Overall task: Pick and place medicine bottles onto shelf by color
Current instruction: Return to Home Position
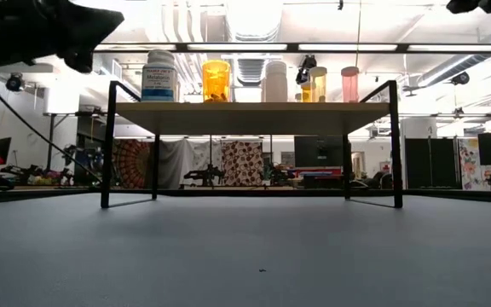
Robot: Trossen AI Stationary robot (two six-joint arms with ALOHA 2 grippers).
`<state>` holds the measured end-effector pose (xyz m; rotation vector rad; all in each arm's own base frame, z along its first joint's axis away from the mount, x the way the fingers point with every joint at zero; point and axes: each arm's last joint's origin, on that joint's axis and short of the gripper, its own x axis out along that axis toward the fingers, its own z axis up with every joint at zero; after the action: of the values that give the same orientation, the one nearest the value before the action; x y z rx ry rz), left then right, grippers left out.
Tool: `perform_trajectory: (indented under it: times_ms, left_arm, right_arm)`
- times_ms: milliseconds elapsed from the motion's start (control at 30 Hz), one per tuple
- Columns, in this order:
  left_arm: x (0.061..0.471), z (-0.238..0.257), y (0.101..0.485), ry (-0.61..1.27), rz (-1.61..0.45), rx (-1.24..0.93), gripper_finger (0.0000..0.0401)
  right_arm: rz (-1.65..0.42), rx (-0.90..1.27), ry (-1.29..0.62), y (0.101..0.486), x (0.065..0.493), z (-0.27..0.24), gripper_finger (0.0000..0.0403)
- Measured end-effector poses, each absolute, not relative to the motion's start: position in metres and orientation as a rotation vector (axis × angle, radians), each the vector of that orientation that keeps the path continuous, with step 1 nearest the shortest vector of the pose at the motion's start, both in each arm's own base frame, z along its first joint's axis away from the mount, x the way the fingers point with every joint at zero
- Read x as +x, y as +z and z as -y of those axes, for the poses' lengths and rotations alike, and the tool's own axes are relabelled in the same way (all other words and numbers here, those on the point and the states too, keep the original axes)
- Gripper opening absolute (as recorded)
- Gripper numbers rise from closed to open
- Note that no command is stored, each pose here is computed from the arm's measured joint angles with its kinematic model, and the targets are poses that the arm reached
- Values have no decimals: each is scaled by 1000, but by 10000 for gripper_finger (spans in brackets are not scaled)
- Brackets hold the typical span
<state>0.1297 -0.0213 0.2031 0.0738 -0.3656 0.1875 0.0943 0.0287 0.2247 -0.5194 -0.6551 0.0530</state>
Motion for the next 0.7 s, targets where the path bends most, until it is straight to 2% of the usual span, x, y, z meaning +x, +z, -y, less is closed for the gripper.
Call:
perform_trajectory:
  times_ms: [100, 200, 433, 600, 700]
  left_arm:
    - [132, 22, 209, 212, 386, 171, 0]
    - [134, 22, 206, 239, 346, 288, 0]
    - [139, 23, 198, 230, 289, 309, 0]
    - [145, 25, 189, 216, 220, 334, 0]
    - [149, 26, 182, 206, 172, 352, 0]
  right_arm:
    - [625, -499, 18, 224, 95, -28, 9]
    - [507, -357, -65, 217, 99, -24, 9]
    - [257, -8, -203, 196, 108, -20, 9]
    - [127, 63, -188, 182, 112, -21, 9]
    - [45, 12, -193, 174, 113, -21, 9]
